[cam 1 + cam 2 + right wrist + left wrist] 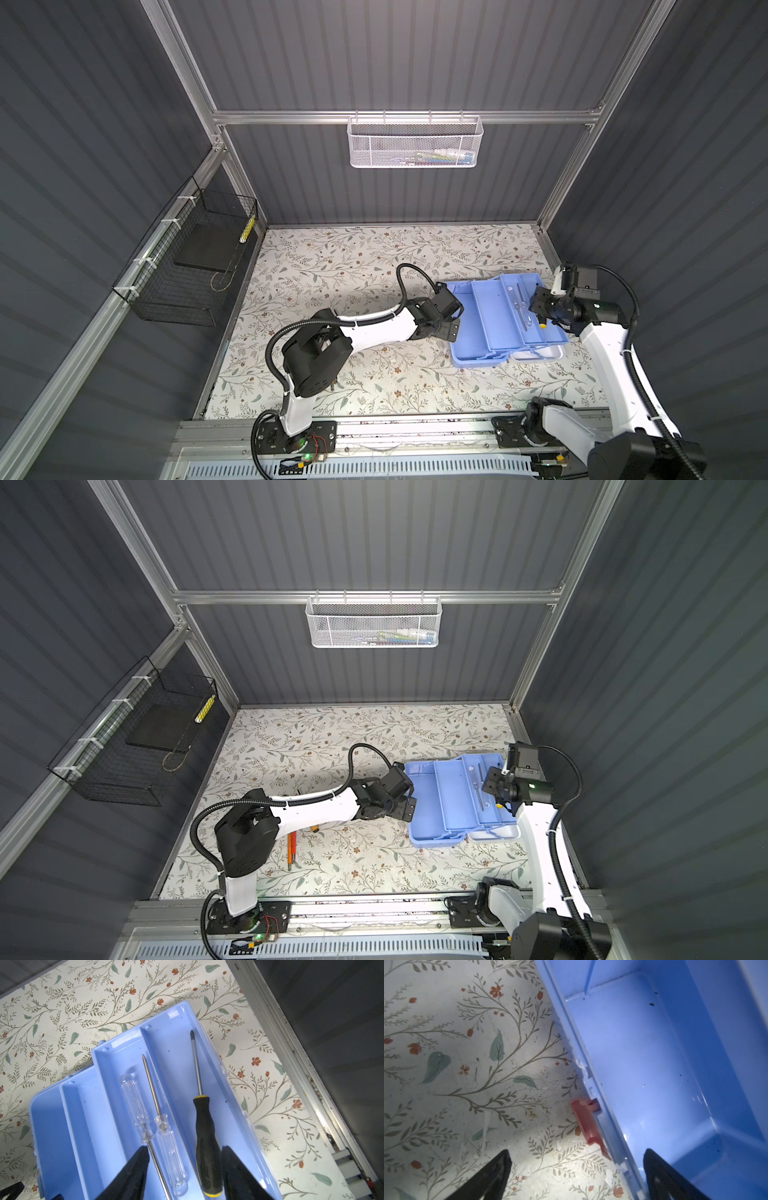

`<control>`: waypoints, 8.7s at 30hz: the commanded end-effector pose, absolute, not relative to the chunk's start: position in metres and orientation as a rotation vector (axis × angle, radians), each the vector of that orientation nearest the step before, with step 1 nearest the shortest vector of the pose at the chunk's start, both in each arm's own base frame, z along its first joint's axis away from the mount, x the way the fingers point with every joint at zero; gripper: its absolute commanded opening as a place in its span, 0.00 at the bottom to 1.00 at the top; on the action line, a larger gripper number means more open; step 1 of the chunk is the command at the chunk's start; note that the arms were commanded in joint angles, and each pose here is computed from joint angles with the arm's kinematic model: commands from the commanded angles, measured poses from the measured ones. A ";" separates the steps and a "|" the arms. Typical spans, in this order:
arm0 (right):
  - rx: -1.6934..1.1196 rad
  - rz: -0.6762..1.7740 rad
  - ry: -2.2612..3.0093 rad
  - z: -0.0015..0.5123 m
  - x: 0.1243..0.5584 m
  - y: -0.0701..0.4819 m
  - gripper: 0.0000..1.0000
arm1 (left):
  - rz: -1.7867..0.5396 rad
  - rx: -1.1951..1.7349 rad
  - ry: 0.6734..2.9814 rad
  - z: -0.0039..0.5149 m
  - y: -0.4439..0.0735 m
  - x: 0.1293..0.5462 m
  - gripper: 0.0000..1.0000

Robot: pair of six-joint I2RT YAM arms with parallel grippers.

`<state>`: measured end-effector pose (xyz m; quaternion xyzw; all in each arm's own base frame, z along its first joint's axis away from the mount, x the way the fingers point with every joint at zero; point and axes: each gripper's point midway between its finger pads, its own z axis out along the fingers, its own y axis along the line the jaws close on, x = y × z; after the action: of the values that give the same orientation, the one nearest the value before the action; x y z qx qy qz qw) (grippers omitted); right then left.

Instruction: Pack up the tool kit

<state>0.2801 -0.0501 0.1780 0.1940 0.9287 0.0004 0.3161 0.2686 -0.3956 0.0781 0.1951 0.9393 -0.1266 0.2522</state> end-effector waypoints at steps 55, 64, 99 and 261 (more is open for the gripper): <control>-0.923 0.448 2.615 0.036 0.247 0.503 0.49 | 0.256 -0.571 2.140 0.213 0.023 0.212 1.00; -0.944 0.363 2.645 0.019 0.250 0.501 0.46 | 0.242 -0.484 2.203 0.222 0.013 0.217 1.00; -0.073 0.125 2.455 0.205 0.274 0.211 0.01 | 0.161 -0.046 2.454 0.192 -0.042 0.247 0.99; -0.691 0.690 2.564 0.103 0.233 0.383 0.59 | -0.397 -0.689 2.517 0.037 -0.037 0.265 0.99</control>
<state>0.2321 0.3868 0.0992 -0.2510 0.9172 0.2438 0.1904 0.2699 -0.0254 0.0380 -0.2564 0.9250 -0.1217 0.2525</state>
